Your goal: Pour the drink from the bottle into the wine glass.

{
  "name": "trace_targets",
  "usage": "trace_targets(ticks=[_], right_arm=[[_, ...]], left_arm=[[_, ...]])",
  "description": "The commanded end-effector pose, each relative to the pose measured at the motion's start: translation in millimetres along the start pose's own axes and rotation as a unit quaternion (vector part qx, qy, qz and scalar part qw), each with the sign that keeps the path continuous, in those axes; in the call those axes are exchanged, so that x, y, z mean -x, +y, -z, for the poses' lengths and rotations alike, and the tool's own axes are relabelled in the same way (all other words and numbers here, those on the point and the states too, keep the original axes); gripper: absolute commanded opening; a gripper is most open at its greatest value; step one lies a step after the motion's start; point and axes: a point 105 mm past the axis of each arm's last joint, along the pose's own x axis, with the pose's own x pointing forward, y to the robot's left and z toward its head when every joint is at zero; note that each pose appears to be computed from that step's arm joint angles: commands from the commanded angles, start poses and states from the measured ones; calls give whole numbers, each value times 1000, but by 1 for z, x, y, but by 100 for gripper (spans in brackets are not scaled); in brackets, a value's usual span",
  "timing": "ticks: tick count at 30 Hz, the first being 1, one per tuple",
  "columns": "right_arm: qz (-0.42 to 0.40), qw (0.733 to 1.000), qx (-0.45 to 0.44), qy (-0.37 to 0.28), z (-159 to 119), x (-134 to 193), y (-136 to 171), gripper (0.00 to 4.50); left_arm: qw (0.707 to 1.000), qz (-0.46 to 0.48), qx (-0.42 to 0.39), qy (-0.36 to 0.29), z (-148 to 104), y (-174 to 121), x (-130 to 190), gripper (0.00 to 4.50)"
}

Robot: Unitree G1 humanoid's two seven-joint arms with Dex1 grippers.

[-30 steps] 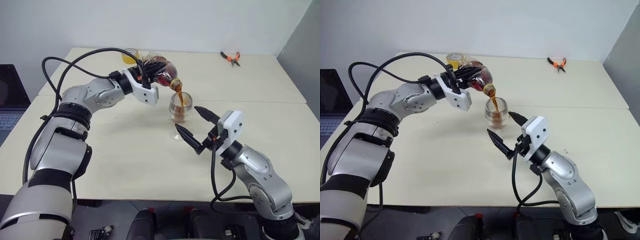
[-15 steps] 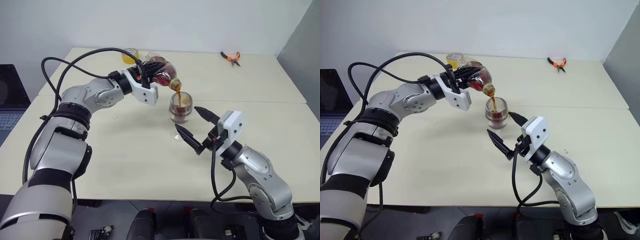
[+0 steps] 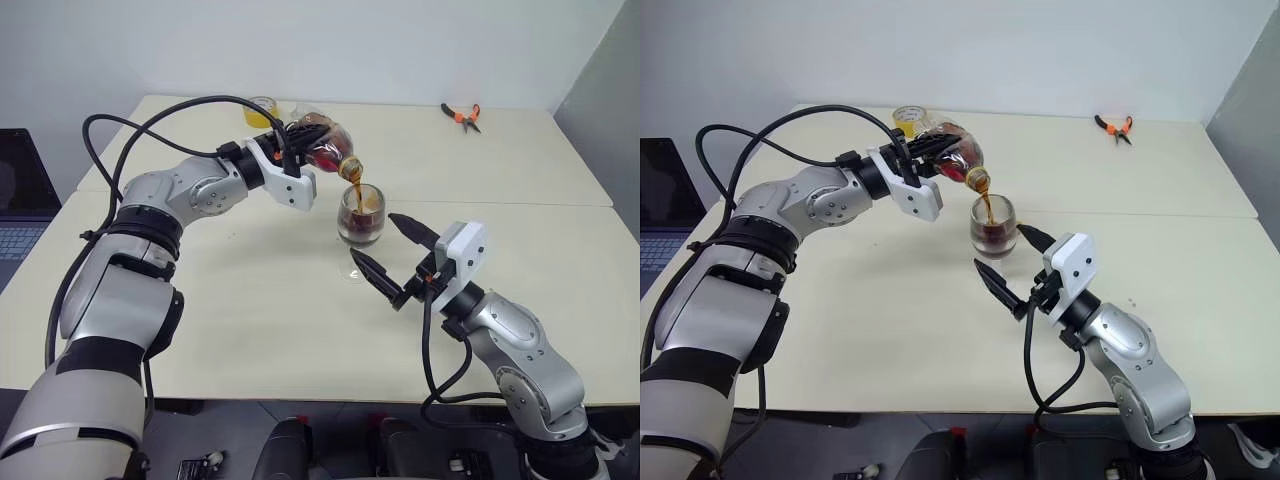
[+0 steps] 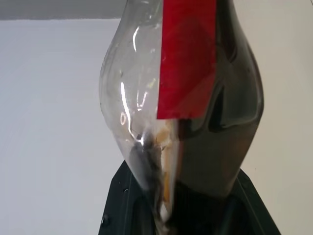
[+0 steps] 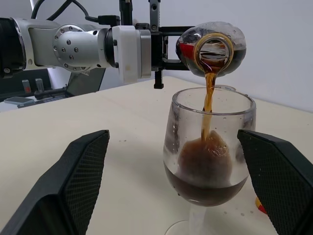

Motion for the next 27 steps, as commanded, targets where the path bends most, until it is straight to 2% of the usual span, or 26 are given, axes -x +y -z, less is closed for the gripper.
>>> trace_targets(ticks=[1, 9, 18, 27], right_arm=[[-9, 1000, 9, -23, -12, 1, 5, 450], [-9, 1000, 9, -23, -11, 1, 5, 450], [-11, 1000, 8, -25, -11, 1, 5, 450], [-27, 999, 19, -35, -19, 1, 9, 450]], left_arm=[[999, -37, -14, -2, 1, 27, -2, 68], [999, -42, 25, 7, 3, 26, -3, 68], [995, -53, 88, -9, -6, 22, -5, 68], [982, -72, 172, -15, -9, 25, -5, 68]])
